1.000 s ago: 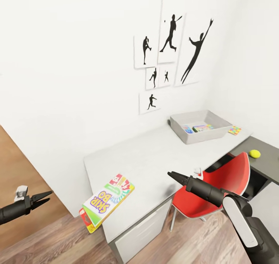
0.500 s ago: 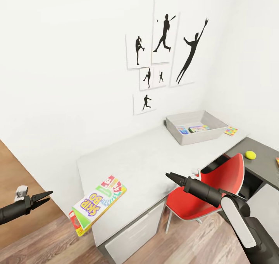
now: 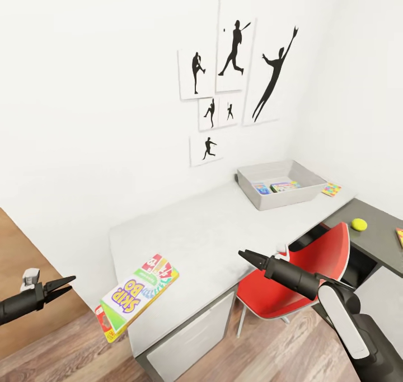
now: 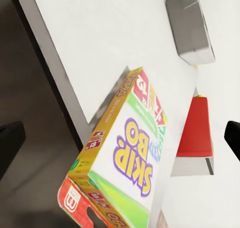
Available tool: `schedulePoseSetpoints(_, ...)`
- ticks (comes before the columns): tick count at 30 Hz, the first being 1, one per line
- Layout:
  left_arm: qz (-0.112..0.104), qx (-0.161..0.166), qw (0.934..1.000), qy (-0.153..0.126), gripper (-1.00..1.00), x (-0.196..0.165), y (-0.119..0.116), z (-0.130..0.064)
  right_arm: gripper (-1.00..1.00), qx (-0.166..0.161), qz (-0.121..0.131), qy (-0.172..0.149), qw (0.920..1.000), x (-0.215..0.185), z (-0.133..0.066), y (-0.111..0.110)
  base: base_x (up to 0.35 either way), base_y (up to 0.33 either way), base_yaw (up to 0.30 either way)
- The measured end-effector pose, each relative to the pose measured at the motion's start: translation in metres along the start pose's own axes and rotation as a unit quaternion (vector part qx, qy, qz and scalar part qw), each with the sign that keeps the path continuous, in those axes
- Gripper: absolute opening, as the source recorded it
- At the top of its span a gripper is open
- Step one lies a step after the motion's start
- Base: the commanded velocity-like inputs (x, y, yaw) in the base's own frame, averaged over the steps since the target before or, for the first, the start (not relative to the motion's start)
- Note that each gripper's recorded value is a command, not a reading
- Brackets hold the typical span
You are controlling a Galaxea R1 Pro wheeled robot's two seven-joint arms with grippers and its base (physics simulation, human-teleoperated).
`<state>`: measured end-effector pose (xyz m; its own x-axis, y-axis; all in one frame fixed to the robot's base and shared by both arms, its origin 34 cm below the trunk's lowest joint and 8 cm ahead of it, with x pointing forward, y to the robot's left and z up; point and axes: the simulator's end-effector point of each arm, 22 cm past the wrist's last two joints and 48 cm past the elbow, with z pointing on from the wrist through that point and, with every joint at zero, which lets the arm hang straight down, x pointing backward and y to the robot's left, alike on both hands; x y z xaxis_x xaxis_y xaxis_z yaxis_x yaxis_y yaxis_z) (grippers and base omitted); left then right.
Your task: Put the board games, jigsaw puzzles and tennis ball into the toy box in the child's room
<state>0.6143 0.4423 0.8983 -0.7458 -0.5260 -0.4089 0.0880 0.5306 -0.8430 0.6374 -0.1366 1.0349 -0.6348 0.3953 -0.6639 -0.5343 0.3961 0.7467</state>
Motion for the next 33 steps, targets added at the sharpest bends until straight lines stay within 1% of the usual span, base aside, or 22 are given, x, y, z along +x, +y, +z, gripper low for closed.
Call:
schedulePoseSetpoints(13,-0.002,0.002,1.0,-0.001,1.0,-0.001,-0.001,0.0,1.0,-0.002,-0.001,0.0,1.0,0.0,0.0,0.002,0.0,-0.001,0.0)
schedulePoseSetpoints(33,-0.012,0.0,0.9999,0.0,1.0,0.007,0.02,0.012,1.0,-0.009,-0.005,-0.001,0.9999,0.007,0.003,-0.012,0.0,0.0,0.0)
